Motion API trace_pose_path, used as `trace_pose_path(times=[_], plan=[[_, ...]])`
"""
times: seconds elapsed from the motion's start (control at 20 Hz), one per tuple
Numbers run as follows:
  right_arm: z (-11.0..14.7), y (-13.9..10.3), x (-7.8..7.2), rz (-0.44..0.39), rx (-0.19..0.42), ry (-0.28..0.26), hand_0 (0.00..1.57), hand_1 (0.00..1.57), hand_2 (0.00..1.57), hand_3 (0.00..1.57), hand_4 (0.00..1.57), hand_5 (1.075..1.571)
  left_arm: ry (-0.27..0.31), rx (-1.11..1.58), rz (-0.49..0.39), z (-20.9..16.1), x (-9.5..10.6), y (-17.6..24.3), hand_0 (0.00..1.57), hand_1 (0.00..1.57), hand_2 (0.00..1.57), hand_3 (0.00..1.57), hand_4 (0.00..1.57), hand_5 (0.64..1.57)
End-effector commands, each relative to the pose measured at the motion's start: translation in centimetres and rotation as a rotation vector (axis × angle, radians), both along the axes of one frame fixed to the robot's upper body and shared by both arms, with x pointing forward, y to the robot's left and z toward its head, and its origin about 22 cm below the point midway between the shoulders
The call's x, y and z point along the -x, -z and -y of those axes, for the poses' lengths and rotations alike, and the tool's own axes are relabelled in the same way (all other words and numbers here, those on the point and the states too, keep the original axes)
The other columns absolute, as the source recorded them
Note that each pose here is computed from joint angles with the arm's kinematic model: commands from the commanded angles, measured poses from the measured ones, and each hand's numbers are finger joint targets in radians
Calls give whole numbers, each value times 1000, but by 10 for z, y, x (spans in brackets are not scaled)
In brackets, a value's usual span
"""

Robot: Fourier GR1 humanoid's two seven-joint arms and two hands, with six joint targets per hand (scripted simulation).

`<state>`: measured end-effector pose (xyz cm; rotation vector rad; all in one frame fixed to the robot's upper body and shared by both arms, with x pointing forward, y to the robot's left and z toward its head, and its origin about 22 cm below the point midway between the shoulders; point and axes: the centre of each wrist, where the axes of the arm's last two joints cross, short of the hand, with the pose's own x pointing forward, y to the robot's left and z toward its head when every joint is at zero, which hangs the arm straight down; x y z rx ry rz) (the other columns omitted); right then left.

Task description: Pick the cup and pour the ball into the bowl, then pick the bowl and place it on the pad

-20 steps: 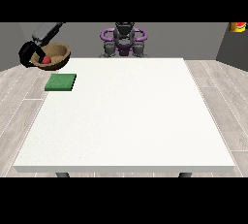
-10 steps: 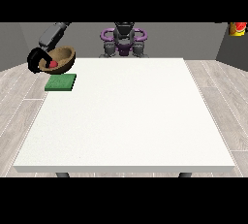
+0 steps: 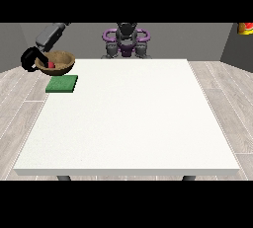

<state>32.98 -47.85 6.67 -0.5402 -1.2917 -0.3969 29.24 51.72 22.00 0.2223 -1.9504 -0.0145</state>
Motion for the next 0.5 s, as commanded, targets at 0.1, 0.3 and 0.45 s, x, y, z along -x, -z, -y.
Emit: trace_pose_path(times=[0.1,0.3,0.45], plan=[[-4,-1,-6,39,-33,53,1451,1451,1393,799,0,1536,-7,-13,-8,-5,5,10,0,0,0,0,1190,1562],[-37,16,-22,79,-61,48,1443,1443,1376,678,0,1535,25,-12,9,-14,8,5,0,0,0,0,1188,1565],[-8,-22,-17,123,32,19,1259,1259,1353,911,115,1529,-12,-20,56,-23,13,-11,0,0,0,0,1190,1566]])
